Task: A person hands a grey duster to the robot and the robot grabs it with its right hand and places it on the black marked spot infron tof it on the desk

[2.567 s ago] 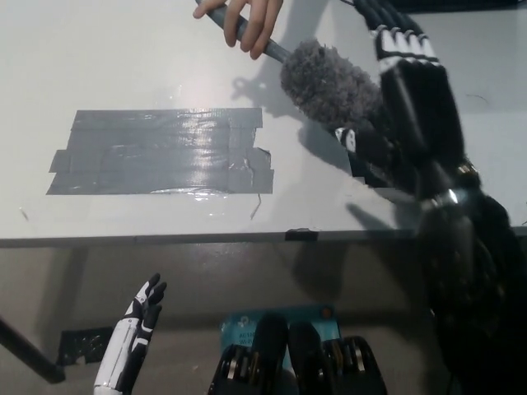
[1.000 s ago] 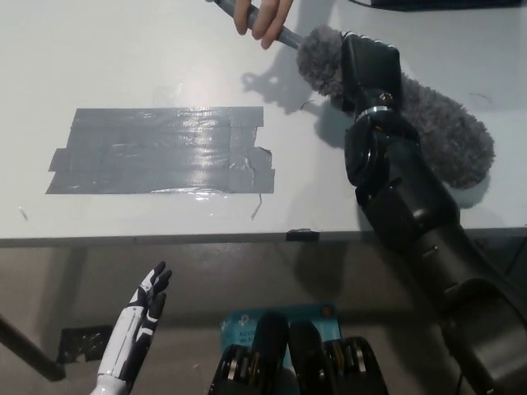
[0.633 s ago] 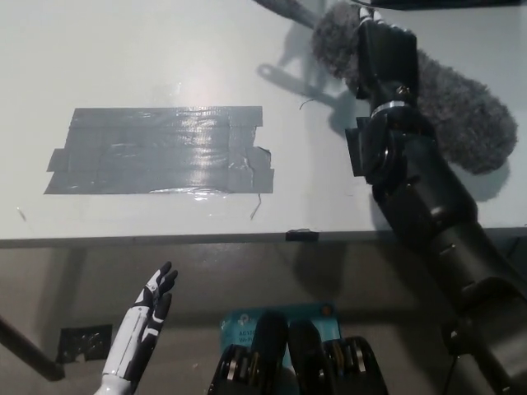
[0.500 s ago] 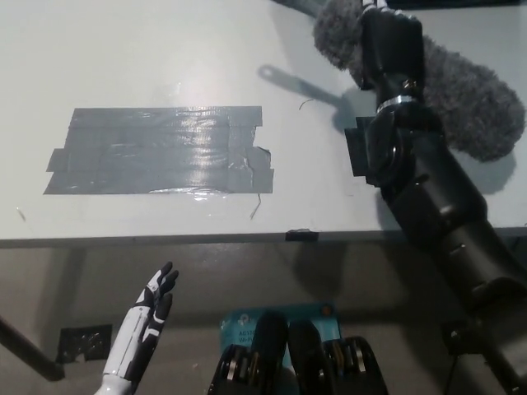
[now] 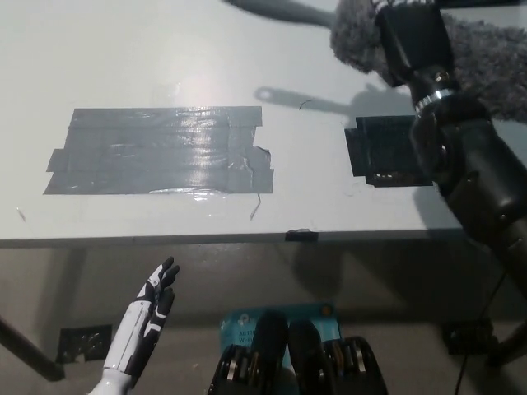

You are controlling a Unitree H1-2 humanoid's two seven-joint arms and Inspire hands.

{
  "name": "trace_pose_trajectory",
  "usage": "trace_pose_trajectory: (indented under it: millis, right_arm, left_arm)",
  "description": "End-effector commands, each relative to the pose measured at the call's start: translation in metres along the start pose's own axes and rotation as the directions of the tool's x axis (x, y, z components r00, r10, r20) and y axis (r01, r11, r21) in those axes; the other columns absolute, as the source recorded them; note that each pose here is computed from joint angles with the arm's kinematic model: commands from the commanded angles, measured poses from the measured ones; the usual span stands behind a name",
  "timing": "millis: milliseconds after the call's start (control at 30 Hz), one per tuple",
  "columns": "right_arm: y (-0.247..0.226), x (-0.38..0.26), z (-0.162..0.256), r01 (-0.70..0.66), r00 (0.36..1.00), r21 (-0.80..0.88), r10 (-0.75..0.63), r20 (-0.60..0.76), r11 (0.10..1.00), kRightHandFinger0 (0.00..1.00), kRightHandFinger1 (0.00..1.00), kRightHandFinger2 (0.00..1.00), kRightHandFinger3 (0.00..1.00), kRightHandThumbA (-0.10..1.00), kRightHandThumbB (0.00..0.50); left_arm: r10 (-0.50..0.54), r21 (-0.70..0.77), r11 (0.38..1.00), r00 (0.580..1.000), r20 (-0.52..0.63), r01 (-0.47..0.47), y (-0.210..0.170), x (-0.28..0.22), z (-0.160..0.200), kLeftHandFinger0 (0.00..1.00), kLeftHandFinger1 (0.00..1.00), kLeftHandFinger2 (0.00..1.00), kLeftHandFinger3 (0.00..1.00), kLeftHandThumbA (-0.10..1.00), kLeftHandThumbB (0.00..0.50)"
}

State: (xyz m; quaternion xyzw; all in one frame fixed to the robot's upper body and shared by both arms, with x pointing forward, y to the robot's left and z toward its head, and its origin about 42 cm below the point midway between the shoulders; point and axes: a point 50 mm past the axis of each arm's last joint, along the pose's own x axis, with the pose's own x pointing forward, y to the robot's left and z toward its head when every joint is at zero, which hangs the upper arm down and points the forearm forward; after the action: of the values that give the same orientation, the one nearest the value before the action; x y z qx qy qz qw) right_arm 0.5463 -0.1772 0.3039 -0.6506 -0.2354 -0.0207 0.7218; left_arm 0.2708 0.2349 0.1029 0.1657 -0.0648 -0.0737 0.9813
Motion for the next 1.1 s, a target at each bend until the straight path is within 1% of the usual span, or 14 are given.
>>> trace_pose_trajectory:
  millis: [0,67,300,333,367,400,433,467,500,533,600,767,900,1067]
  right_arm:
    - [0.002,-0.001,-0.014,-0.053,0.996,-0.025,0.055,0.069,0.998,0.00,0.47,0.94,0.80,-0.10,0.221]
    - [0.013,-0.009,-0.022,-0.092,0.994,-0.024,0.093,0.060,0.995,0.00,0.54,1.00,0.86,-0.10,0.206]
    - [0.045,-0.031,-0.040,-0.186,0.983,0.080,0.185,0.024,0.979,0.04,0.61,1.00,0.99,-0.10,0.186]
    - [0.047,-0.031,-0.041,-0.247,0.968,0.157,0.250,-0.003,0.956,0.19,0.71,1.00,1.00,-0.10,0.191]
    - [0.049,-0.030,-0.042,-0.300,0.951,0.222,0.310,-0.012,0.928,0.49,0.86,1.00,1.00,0.08,0.248]
    - [0.047,-0.030,-0.042,-0.410,0.899,0.355,0.437,0.003,0.840,0.78,1.00,1.00,1.00,0.28,0.353]
    - [0.045,-0.030,-0.043,-0.476,0.854,0.429,0.520,0.017,0.768,1.00,1.00,1.00,1.00,0.42,0.386]
    - [0.044,-0.030,-0.043,-0.491,0.842,0.446,0.539,0.021,0.748,1.00,1.00,1.00,1.00,0.44,0.398]
    - [0.038,-0.030,-0.045,-0.537,0.808,0.459,0.587,0.040,0.708,1.00,1.00,1.00,1.00,0.60,0.482]
    - [0.034,-0.029,-0.046,-0.552,0.797,0.469,0.602,0.053,0.689,1.00,1.00,1.00,1.00,0.67,0.500]
    - [0.018,-0.021,-0.048,-0.597,0.758,0.512,0.643,0.109,0.617,1.00,1.00,1.00,1.00,0.70,0.500]
    - [-0.048,-0.007,-0.054,-0.677,0.657,0.620,0.705,0.268,0.396,1.00,1.00,1.00,1.00,0.61,0.500]
    - [-0.098,-0.003,-0.062,-0.683,0.647,0.664,0.674,0.356,0.304,1.00,1.00,1.00,1.00,0.65,0.500]
    - [-0.162,-0.003,-0.071,-0.673,0.691,0.726,0.472,0.547,0.144,1.00,1.00,1.00,1.00,0.56,0.500]
  left_arm:
    - [-0.010,0.022,1.000,0.999,0.050,0.009,0.007,0.005,0.008,1.00,1.00,1.00,1.00,1.00,0.181]
    - [-0.010,0.022,1.000,0.999,0.049,0.009,0.007,0.005,0.006,1.00,1.00,1.00,1.00,1.00,0.187]
    - [-0.011,0.017,1.000,0.999,0.046,0.011,0.004,0.004,0.007,1.00,1.00,1.00,1.00,1.00,0.184]
    - [-0.013,0.019,1.000,0.999,0.045,0.012,0.004,0.005,0.007,1.00,1.00,1.00,1.00,1.00,0.185]
    - [-0.014,0.018,1.000,0.999,0.044,0.013,0.004,0.005,0.007,1.00,1.00,1.00,1.00,1.00,0.183]
    - [-0.017,0.014,1.000,0.999,0.039,0.017,0.004,0.005,0.008,1.00,1.00,1.00,1.00,1.00,0.179]
    - [-0.016,0.017,1.000,0.999,0.038,0.016,0.004,0.005,0.007,1.00,1.00,1.00,1.00,1.00,0.180]
    - [-0.016,0.020,1.000,0.999,0.039,0.015,0.005,0.005,0.008,1.00,1.00,1.00,1.00,1.00,0.180]
    - [-0.014,0.021,1.000,0.999,0.041,0.014,0.005,0.005,0.008,1.00,1.00,1.00,1.00,1.00,0.181]
    - [-0.015,0.020,1.000,0.999,0.041,0.014,0.005,0.006,0.008,1.00,1.00,1.00,1.00,1.00,0.181]
    - [-0.013,0.020,1.000,0.999,0.046,0.012,0.006,0.007,0.008,1.00,1.00,1.00,1.00,1.00,0.179]
    - [-0.011,0.023,1.000,0.999,0.050,0.009,0.006,0.008,0.008,1.00,1.00,1.00,1.00,1.00,0.182]
    - [-0.014,0.023,1.000,0.999,0.048,0.013,0.007,0.010,0.009,1.00,1.00,1.00,1.00,0.97,0.186]
    - [-0.018,0.034,0.999,0.999,0.043,0.017,0.007,0.012,0.010,1.00,1.00,1.00,1.00,0.91,0.175]
